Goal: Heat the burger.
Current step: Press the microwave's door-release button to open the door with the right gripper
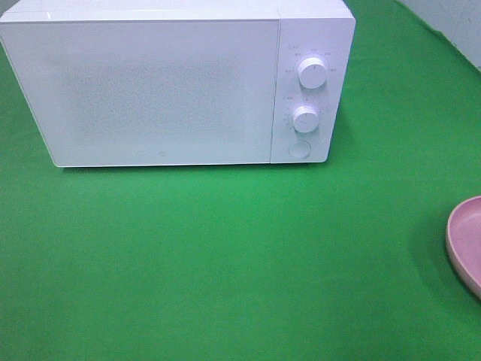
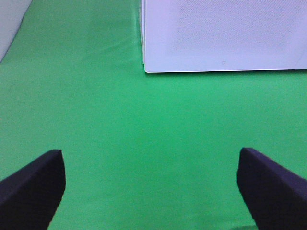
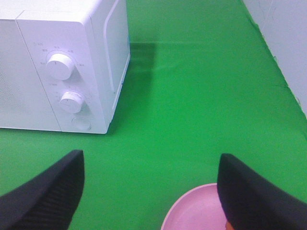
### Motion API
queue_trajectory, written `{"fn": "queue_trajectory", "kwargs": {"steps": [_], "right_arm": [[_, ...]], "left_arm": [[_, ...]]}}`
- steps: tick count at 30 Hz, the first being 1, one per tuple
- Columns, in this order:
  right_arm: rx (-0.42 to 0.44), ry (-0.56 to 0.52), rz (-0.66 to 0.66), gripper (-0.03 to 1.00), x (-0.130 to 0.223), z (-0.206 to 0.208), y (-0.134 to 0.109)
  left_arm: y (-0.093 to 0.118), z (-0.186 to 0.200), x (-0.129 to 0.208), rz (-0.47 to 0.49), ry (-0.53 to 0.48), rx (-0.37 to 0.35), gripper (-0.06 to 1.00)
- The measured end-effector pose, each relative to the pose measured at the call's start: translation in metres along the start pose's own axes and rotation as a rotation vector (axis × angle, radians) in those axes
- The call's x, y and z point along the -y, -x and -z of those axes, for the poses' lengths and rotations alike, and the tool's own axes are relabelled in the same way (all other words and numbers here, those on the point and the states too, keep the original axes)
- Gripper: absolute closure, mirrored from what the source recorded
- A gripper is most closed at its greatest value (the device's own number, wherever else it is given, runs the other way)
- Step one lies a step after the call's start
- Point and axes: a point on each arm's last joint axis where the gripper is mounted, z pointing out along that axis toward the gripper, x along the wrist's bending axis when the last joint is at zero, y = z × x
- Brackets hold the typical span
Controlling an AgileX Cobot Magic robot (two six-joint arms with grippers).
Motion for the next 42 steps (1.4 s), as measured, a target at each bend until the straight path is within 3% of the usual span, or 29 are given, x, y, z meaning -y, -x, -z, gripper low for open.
{"fn": "queue_trajectory", "kwargs": {"steps": [21, 31, 35, 42], "right_arm": [[-0.028, -0.062, 0.014, 0.22, -0.006, -0.076, -0.007], [-0.058, 0.070, 0.022, 0.23, -0.011, -0.104, -0.011], [-0.084, 0.149, 0.024, 0.23, 0.007, -0.118, -0.014], [-0.091, 0.174, 0.015, 0.23, 0.022, -0.126, -0.015]], "left_arm": [[0.000, 0.000, 0.000, 0.000, 0.000, 0.000, 0.06], [0.000, 0.000, 0.000, 0.000, 0.000, 0.000, 0.06], [0.000, 0.000, 0.000, 0.000, 0.000, 0.000, 0.06], [0.000, 0.000, 0.000, 0.000, 0.000, 0.000, 0.06]]}}
